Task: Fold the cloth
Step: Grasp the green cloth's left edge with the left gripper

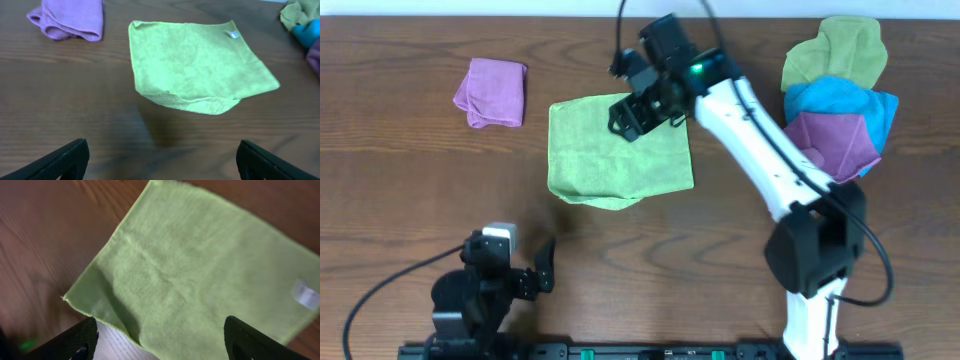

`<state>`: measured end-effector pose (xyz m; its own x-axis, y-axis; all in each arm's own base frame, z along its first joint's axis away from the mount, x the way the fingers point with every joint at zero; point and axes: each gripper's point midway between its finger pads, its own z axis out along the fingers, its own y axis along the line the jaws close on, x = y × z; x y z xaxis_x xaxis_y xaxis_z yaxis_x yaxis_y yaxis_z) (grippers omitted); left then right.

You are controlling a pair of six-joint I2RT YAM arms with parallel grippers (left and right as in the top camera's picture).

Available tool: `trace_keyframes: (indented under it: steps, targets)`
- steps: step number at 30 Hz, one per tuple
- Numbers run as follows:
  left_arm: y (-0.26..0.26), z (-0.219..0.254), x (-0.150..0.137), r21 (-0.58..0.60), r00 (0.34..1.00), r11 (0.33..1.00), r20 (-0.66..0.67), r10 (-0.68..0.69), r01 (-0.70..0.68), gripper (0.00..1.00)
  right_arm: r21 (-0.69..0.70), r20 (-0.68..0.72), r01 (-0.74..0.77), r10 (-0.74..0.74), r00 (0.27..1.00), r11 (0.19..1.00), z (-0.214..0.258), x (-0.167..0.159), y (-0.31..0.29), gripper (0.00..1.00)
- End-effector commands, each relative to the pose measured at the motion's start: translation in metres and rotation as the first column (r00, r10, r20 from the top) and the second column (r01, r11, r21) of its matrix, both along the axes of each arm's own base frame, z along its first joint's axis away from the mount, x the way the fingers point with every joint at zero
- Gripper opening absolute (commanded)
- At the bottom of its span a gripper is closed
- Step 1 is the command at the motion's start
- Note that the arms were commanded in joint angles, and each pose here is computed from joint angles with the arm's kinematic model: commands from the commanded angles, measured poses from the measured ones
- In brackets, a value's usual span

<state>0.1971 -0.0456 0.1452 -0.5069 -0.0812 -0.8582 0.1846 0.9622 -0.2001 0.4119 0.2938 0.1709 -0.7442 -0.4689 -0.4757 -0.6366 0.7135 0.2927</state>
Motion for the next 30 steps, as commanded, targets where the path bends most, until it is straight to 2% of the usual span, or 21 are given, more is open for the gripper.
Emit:
trace_keyframes:
  steps: [1, 7, 12, 15, 18, 22, 27, 30]
  targets:
    - [-0.008, 0.033, 0.006, -0.076, 1.0, 0.997, -0.01, -0.013, 0.012, 0.95, 0.05, 0.025, 0.018, -0.019, 1.0, 0.999, 0.027, 0.002, -0.007, 0.81]
    - [-0.024, 0.063, 0.03, -0.188, 0.983, 0.982, -0.171, -0.062, 0.029, 0.95, 0.11, 0.036, -0.042, 0.038, 0.999, 0.993, 0.045, -0.005, -0.013, 0.81]
    - [-0.062, 0.089, 0.046, -0.352, 0.922, 0.919, -0.266, -0.279, 0.177, 0.95, 0.192, 0.001, -0.081, 0.082, 0.997, 0.978, 0.053, -0.01, -0.017, 0.82]
    - [-0.071, 0.089, 0.056, -0.42, 0.894, 0.888, -0.303, -0.33, 0.186, 0.95, 0.245, -0.008, -0.085, 0.09, 0.996, 0.966, 0.059, -0.008, -0.023, 0.83]
    - [-0.073, 0.071, 0.064, -0.483, 0.858, 0.872, -0.41, -0.309, 0.082, 0.95, 0.28, -0.031, -0.06, 0.072, 0.997, 0.958, 0.062, -0.003, -0.036, 0.83]
    - [-0.07, 0.041, 0.073, -0.507, 0.793, 0.859, -0.551, -0.259, -0.072, 0.95, 0.274, -0.086, -0.002, 0.026, 0.996, 0.962, 0.058, -0.001, -0.058, 0.85]
    - [-0.07, 0.002, 0.081, -0.501, 0.669, 0.824, -0.711, -0.217, -0.265, 0.95, 0.26, -0.135, 0.045, -0.009, 0.991, 0.965, 0.054, -0.003, -0.074, 0.88]
    - [-0.066, -0.022, 0.083, -0.452, 0.569, 0.789, -0.806, -0.163, -0.415, 0.95, 0.254, -0.156, 0.051, -0.011, 0.988, 0.966, 0.053, -0.006, -0.076, 0.9]
